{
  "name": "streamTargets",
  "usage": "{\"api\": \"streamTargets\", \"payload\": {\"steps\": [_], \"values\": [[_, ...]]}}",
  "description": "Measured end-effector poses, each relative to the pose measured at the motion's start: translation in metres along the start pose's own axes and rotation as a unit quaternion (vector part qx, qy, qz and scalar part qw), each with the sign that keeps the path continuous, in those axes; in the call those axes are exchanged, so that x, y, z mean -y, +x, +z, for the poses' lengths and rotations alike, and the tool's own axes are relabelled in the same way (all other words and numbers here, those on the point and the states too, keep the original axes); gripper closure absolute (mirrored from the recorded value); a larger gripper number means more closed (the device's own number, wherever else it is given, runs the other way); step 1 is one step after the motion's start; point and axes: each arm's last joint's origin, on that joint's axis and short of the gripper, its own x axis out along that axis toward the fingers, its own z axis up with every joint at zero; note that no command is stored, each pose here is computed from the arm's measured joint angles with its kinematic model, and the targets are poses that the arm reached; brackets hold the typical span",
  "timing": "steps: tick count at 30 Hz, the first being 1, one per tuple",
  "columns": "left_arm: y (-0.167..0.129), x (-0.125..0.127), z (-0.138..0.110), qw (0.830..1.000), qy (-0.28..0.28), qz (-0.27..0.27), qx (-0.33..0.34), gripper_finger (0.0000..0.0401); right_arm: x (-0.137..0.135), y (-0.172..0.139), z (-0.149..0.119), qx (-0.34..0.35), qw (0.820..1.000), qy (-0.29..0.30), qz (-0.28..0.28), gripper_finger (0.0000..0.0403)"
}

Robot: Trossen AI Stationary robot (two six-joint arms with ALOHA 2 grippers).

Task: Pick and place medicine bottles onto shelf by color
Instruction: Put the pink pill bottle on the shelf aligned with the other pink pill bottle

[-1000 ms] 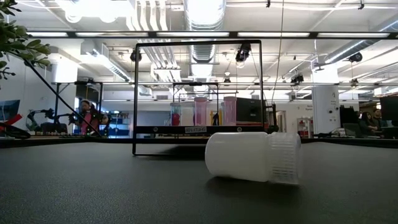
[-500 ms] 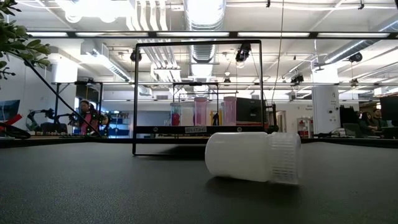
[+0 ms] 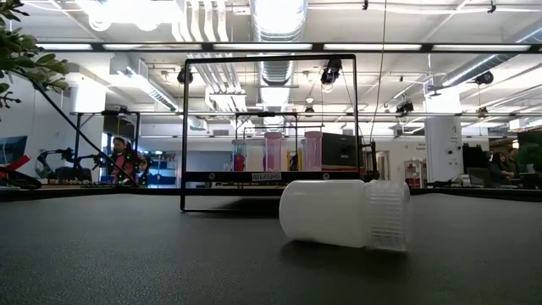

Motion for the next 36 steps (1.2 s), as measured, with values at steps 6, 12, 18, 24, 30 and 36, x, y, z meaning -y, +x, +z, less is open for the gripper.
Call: {"api": "streamTargets", "payload": {"steps": [6,12,18,24,30,36], "values": [[-0.005,-0.002,-0.004,0.999,0.004,0.001,-0.053,0.0130,0.009,-0.016,0.053,0.013,0.999,0.033,0.032,0.0305],[-0.006,-0.001,-0.006,0.997,0.003,-0.021,-0.069,0.0130,0.013,-0.016,0.095,0.014,0.999,0.007,0.032,0.0305],[-0.006,-0.004,-0.006,0.997,0.010,-0.017,-0.069,0.0130,-0.001,-0.013,0.145,0.028,0.998,-0.055,0.032,0.0305],[-0.005,-0.011,-0.004,0.997,0.036,-0.010,-0.066,0.0130,-0.019,-0.009,0.196,0.022,0.993,-0.109,0.029,0.0305],[-0.005,-0.022,-0.001,0.996,0.059,0.034,-0.054,0.0130,-0.024,0.003,0.222,-0.044,0.989,-0.137,-0.036,0.0305],[0.000,-0.031,-0.005,0.996,0.056,0.049,-0.056,0.0130,-0.028,0.010,0.240,-0.075,0.981,-0.164,-0.072,0.0305]]}}
